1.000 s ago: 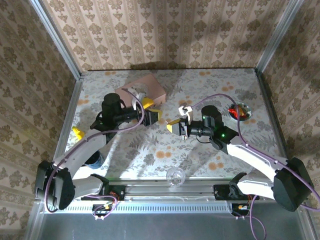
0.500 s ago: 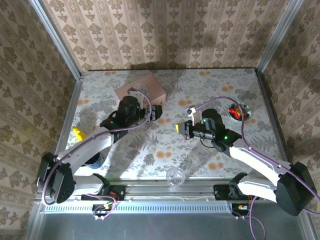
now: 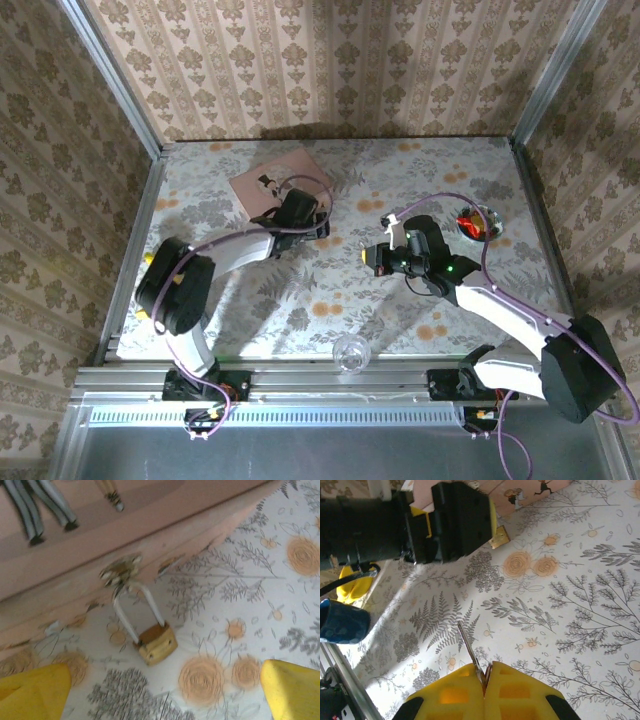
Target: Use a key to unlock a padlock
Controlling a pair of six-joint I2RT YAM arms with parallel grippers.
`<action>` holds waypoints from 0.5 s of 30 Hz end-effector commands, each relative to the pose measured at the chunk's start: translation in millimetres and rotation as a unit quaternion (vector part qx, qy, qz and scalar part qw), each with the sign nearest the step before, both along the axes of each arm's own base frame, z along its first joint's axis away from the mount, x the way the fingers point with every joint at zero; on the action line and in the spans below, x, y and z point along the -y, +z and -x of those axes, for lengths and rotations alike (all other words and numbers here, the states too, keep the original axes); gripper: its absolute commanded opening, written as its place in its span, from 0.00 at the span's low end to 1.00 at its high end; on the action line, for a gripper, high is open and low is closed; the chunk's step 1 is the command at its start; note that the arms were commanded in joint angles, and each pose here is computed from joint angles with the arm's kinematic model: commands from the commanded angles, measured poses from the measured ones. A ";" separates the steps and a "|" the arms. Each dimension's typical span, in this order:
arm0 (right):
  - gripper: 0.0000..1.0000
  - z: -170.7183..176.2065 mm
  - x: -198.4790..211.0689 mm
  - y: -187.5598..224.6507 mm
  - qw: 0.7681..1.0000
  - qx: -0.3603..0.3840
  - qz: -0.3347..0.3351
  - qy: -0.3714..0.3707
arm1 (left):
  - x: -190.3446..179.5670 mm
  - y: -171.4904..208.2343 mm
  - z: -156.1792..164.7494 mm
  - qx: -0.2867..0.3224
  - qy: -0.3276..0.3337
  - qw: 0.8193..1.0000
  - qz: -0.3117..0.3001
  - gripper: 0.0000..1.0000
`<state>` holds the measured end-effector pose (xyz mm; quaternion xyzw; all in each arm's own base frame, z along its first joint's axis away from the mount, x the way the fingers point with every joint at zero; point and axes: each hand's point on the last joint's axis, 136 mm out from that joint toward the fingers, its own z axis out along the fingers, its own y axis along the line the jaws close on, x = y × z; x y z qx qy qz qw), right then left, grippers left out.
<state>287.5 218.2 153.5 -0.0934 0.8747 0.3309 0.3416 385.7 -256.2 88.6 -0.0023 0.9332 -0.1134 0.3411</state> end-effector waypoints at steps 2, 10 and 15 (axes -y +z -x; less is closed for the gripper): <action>0.00 -1.5 4.6 -4.9 1.000 -0.015 0.002 -0.014 | -12.4 -11.6 -7.5 -0.024 0.028 0.998 -0.041 0.98; 0.00 -7.8 10.1 -10.1 1.000 -0.015 0.000 -0.026 | -20.6 -26.9 -21.9 -0.040 0.047 0.997 -0.035 0.97; 0.00 -12.1 12.2 -9.9 0.999 -0.018 -0.006 -0.027 | -29.4 -28.6 -28.1 -0.042 0.061 0.996 -0.040 0.97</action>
